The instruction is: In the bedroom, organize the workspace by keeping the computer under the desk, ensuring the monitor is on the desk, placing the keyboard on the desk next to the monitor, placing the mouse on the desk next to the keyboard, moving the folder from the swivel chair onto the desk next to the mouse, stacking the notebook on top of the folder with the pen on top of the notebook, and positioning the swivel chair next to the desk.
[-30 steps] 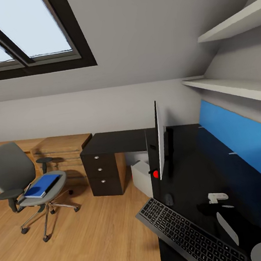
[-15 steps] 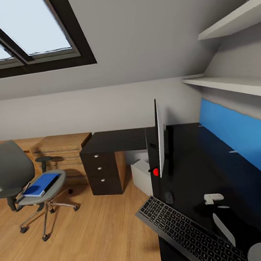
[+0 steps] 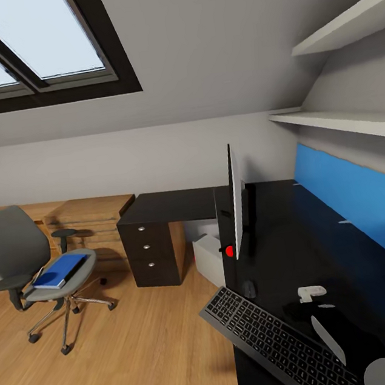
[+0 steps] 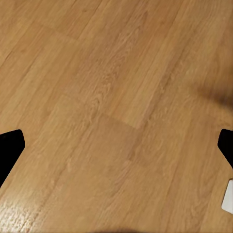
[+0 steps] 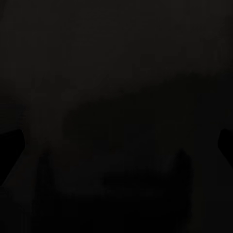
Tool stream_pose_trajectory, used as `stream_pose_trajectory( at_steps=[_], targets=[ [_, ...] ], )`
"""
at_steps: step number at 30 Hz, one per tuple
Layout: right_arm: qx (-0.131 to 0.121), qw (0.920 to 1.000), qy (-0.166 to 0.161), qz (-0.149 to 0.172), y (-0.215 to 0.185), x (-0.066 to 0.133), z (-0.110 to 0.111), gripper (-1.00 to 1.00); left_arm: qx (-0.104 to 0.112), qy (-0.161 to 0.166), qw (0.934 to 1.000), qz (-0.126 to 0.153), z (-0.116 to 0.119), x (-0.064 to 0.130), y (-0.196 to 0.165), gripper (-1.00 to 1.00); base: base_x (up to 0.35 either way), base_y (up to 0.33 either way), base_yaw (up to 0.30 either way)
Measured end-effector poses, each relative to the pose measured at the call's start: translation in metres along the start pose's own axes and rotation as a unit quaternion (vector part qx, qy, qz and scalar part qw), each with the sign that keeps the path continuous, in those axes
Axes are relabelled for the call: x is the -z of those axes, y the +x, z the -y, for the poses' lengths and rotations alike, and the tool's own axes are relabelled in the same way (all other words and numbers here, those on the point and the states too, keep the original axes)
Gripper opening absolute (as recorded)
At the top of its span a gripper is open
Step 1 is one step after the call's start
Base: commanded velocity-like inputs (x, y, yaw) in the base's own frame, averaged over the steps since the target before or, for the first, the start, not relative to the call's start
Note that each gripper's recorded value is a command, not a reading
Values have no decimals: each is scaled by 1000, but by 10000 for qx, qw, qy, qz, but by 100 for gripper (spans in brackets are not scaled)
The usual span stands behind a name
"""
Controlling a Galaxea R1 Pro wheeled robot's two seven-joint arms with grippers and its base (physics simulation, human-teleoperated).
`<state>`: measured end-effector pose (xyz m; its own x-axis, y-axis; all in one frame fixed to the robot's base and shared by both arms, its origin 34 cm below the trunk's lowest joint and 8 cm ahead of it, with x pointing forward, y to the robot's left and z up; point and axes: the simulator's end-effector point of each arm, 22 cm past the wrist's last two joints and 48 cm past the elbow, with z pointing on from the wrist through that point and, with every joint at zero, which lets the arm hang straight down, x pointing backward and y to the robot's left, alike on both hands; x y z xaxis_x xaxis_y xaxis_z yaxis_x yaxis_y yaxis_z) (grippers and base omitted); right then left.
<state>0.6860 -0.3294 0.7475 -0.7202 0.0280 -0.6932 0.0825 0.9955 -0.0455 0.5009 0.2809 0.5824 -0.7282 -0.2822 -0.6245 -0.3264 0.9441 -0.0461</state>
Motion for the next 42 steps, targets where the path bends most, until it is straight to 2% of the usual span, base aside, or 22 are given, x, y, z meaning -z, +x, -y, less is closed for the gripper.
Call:
stream_pose_trajectory(
  at_steps=[9,20,42],
  targets=[
    [9,10000,0,-1,0,0,0,100,0,0,10000,1,0,0,0,100,0,0,0],
    [5,10000,1,2,11,-12,-1,100,3,-1,10000,1,-1,-13,10,100,0,0,0],
    [-38,9993,-51,371,-1,-25,-5,100,-1,3,10000,7,-2,-37,29,100,0,0,0]
  ],
)
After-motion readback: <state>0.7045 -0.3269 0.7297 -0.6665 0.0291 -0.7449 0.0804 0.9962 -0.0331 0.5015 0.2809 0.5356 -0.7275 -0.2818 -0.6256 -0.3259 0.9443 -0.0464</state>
